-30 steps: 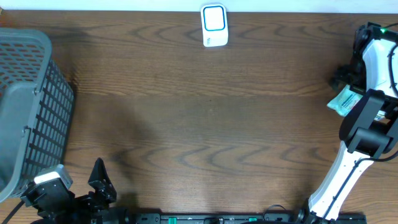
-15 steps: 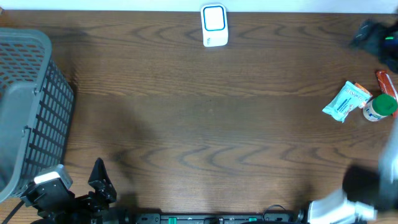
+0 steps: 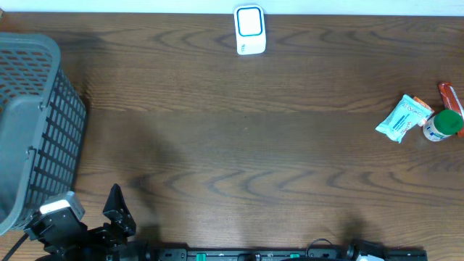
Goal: Scan the item barcode
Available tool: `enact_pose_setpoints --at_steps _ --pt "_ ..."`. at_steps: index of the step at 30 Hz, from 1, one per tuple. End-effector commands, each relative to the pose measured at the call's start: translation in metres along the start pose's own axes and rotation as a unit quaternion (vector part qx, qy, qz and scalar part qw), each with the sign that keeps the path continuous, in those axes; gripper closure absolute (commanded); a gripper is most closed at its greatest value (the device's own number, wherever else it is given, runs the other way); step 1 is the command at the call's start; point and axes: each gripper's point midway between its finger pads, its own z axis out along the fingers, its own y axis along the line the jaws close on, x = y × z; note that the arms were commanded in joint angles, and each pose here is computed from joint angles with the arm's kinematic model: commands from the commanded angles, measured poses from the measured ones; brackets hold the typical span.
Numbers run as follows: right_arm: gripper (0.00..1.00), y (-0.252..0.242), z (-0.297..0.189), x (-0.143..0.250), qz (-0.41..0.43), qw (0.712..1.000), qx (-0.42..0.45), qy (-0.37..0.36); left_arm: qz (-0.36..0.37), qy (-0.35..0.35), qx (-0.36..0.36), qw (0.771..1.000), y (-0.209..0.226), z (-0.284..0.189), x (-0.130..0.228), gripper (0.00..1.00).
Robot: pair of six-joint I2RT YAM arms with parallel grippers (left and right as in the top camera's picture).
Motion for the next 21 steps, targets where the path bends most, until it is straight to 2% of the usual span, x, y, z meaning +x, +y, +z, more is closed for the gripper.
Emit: enact_pose_setpoints --at_steps 1,8,16,21 --pt "0.01 0.000 0.018 0.049 0.016 0.996 -0.026 0.080 0.009 -0.004 0.000 1.000 0.000 -0.002 -0.001 0.15" --pt "0.01 0.012 -0.007 0.097 0.053 0.986 -0.098 0.120 0.009 -0.004 0.000 1.000 0.000 -0.002 -0.001 0.15" --pt "0.01 0.012 -0.025 0.160 0.074 0.983 -0.111 0.129 0.009 -0.004 0.000 1.000 0.000 -0.002 -0.001 0.15" --pt "0.01 0.005 -0.037 0.183 0.069 0.984 -0.098 0.131 0.009 -0.002 -0.001 1.000 0.001 -0.001 0.000 0.15"
